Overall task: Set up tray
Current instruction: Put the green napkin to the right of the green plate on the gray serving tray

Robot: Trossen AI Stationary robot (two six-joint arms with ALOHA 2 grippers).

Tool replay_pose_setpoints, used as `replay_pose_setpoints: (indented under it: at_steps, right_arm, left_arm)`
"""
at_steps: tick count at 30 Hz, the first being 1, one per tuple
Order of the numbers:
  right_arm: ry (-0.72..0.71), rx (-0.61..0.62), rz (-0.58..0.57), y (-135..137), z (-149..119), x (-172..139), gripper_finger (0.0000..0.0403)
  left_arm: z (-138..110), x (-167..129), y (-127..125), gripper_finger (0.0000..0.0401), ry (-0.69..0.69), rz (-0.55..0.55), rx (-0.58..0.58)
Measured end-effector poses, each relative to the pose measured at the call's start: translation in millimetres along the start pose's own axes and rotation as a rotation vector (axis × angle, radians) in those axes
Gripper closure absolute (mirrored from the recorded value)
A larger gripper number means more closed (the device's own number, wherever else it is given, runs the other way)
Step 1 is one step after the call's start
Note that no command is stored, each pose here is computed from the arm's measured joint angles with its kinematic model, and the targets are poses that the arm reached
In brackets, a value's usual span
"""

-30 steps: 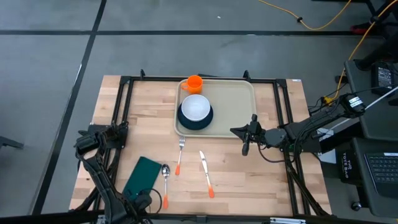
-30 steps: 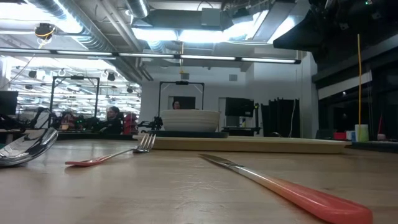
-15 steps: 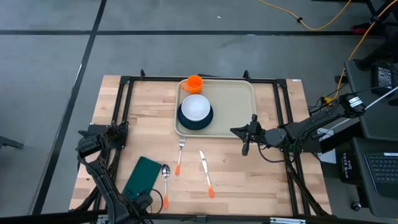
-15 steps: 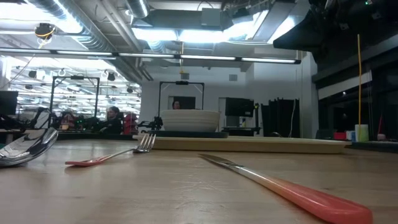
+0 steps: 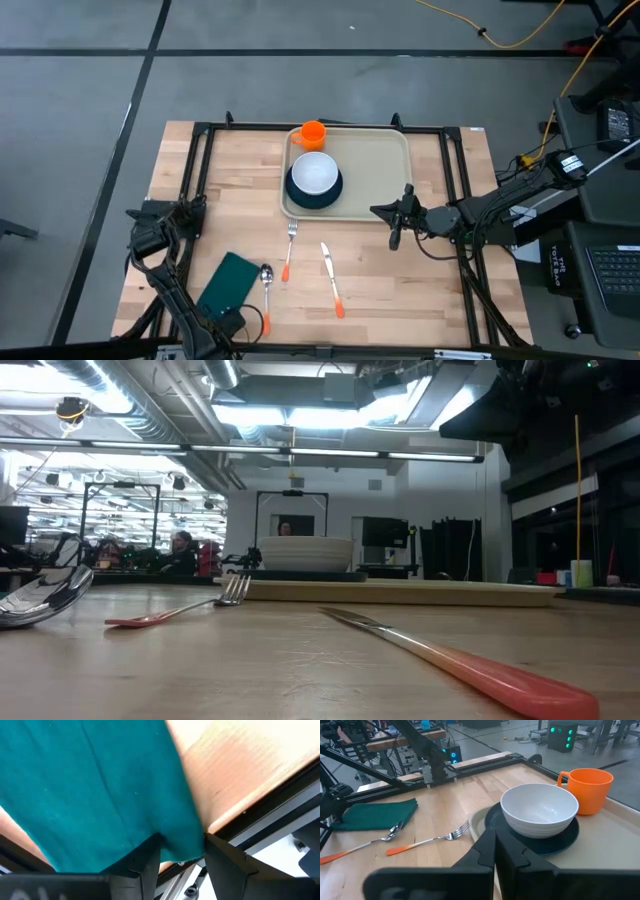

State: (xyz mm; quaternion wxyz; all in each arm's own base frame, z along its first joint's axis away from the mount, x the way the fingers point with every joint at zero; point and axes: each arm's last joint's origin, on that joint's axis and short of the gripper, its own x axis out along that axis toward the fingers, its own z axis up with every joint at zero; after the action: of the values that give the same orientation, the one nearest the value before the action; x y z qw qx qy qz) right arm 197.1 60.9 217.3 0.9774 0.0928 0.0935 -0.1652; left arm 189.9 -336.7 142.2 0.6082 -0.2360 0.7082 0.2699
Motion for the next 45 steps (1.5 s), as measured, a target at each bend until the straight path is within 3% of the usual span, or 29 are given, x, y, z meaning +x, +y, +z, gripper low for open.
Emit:
replay_pose_setpoints:
  at_steps: [13, 26, 35, 45]
  right_arm:
    - [0.000, -0.002, 0.000, 0, 0, 0, 0.0397]
    - [0.000, 0.000, 0.000, 0, 0, 0, 0.0397]
    - [0.000, 0.000, 0.000, 0, 0, 0, 0.0397]
    - [0.000, 0.001, 0.001, 0, 0, 0, 0.0397]
  left_arm:
    - [1, 0, 2, 0.0272, -0.042, 0.019, -0.017]
    - [3, 0, 4, 0.0391, -0.065, 0.033, 0.005]
    - [2, -5, 6, 0.0394, -0.068, 0.017, 0.059]
    - [-2, -42, 24, 0.0396, -0.206, -0.034, 0.068]
